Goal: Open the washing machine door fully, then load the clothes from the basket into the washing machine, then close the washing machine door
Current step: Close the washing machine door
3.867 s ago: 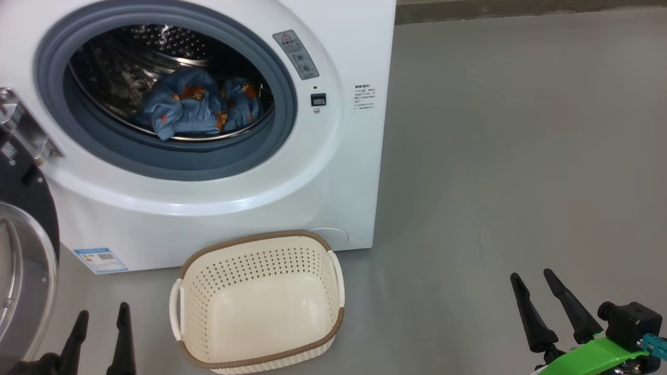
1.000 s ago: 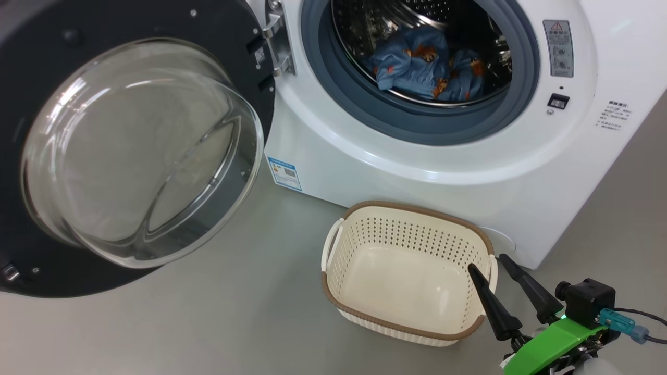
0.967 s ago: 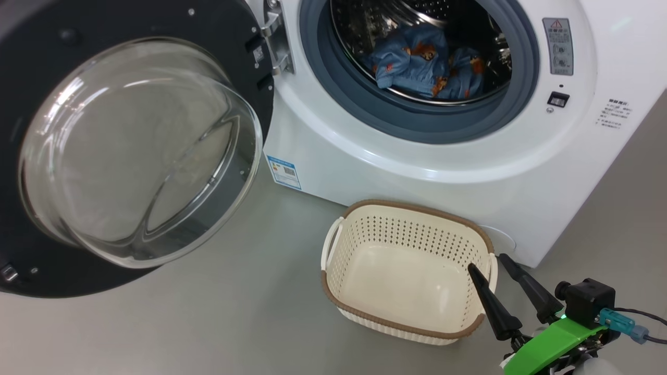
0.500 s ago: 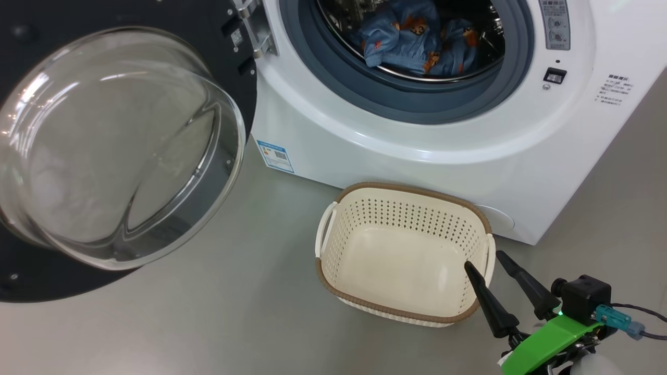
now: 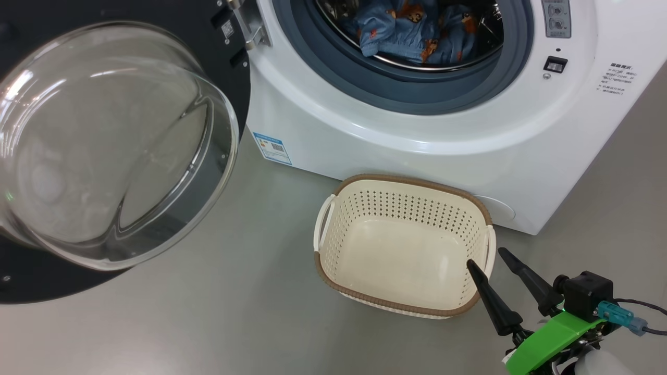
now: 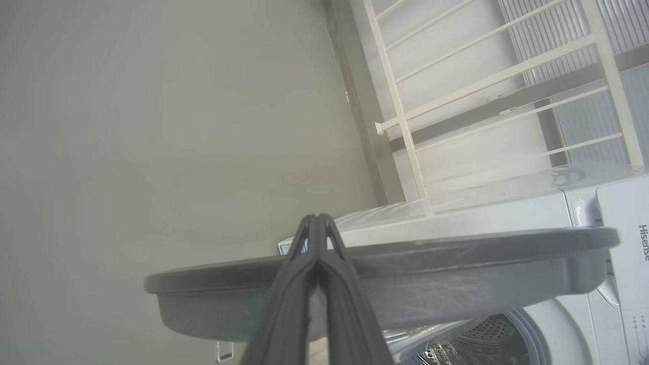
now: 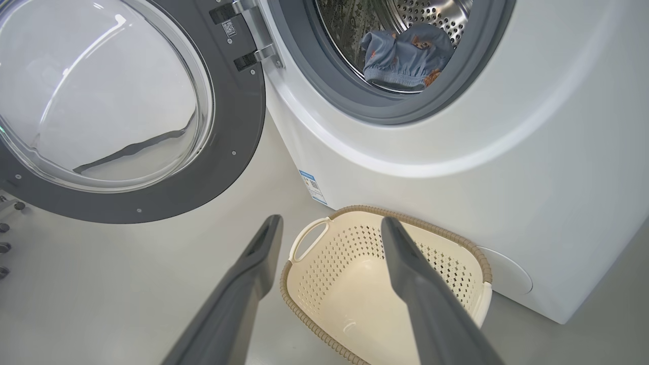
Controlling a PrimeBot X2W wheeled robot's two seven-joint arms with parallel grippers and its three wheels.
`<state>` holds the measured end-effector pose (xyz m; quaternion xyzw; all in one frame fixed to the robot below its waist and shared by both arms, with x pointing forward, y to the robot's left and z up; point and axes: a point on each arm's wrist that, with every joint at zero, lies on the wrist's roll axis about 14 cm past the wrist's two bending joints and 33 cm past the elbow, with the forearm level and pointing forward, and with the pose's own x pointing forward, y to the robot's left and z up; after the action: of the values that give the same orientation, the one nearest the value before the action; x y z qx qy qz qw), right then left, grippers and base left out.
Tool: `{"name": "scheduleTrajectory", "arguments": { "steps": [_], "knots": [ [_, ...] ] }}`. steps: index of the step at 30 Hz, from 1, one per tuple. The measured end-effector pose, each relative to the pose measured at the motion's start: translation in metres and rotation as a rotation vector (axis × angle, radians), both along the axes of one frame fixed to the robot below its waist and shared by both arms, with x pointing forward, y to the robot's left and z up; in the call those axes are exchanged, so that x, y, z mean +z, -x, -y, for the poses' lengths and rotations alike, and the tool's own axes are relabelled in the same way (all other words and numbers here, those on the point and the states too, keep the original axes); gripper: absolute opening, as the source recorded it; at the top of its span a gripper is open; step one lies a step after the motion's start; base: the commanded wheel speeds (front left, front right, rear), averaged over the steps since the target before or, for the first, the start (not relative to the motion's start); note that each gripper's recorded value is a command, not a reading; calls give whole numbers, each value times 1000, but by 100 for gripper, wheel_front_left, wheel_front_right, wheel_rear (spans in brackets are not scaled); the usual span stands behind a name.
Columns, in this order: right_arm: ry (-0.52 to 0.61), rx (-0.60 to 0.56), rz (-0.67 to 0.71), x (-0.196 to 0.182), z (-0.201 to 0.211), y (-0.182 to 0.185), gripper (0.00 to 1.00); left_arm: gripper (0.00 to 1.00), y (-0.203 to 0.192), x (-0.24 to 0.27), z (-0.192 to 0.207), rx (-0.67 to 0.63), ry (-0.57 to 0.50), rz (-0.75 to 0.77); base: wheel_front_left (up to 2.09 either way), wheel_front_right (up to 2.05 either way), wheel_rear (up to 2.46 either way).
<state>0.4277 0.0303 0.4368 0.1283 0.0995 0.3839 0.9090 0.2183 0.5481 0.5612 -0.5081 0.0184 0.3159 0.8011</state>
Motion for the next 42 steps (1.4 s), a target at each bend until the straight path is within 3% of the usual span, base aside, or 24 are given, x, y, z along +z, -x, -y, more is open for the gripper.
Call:
{"name": "scheduleTrajectory", "arguments": {
  "steps": [18, 42],
  "knots": [
    [-3, 12, 35, 13, -5, -1, 100, 0, -13, -6, 40, -220, 70, -5, 0, 0, 0],
    [-23, -51, 85, 41, 9, 9, 100, 0, -26, 15, 177, -835, 89, 87, 0, 0, 0]
  ]
}}
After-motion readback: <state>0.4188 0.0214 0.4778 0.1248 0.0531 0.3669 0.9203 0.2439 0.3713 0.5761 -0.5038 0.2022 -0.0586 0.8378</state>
